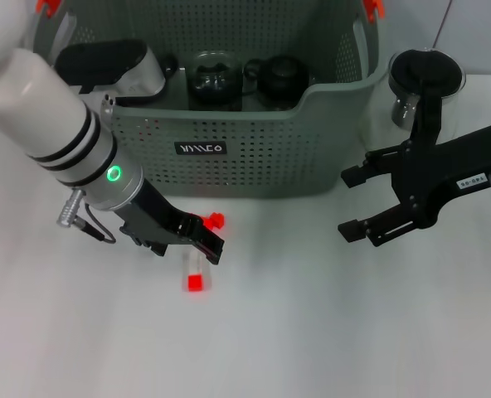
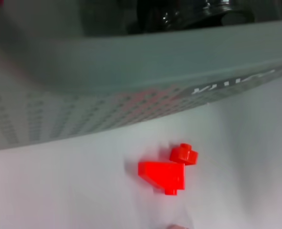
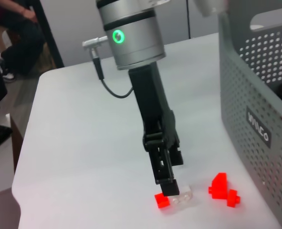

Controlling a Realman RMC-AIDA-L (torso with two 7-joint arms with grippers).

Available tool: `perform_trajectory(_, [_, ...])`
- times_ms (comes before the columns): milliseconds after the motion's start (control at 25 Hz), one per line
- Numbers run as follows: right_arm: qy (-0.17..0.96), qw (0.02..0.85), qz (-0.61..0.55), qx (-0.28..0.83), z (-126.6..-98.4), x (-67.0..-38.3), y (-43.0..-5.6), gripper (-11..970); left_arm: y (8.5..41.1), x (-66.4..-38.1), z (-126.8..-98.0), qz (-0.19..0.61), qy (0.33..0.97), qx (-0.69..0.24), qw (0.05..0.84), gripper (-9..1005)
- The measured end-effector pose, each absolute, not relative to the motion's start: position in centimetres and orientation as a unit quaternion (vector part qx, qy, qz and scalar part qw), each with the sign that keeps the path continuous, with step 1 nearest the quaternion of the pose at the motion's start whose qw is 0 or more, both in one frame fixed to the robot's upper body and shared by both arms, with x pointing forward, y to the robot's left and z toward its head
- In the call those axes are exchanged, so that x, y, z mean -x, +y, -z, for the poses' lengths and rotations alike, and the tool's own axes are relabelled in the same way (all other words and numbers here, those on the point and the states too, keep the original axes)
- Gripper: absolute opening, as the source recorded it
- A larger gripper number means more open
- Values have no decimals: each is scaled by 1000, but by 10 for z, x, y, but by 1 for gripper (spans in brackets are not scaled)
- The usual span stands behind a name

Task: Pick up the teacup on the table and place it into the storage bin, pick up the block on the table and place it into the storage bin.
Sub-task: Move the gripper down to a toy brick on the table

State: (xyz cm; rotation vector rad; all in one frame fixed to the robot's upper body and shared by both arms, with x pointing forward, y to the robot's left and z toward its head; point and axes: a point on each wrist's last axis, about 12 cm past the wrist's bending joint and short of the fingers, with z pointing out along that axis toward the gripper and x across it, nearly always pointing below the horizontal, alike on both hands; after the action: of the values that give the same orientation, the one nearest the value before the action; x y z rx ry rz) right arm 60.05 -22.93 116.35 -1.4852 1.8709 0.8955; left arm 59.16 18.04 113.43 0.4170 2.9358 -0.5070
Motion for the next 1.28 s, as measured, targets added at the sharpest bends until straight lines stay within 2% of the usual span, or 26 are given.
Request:
perform_trajectory(560, [684,282,-319,592,-1166,-600,-224,926,163,-596,-1125,155,975,-150,57,825])
perform_trajectory(1280, [680,284,-310,601,-1163,-600,-226,927,160,-597,-1123,153,975,-149,58,813])
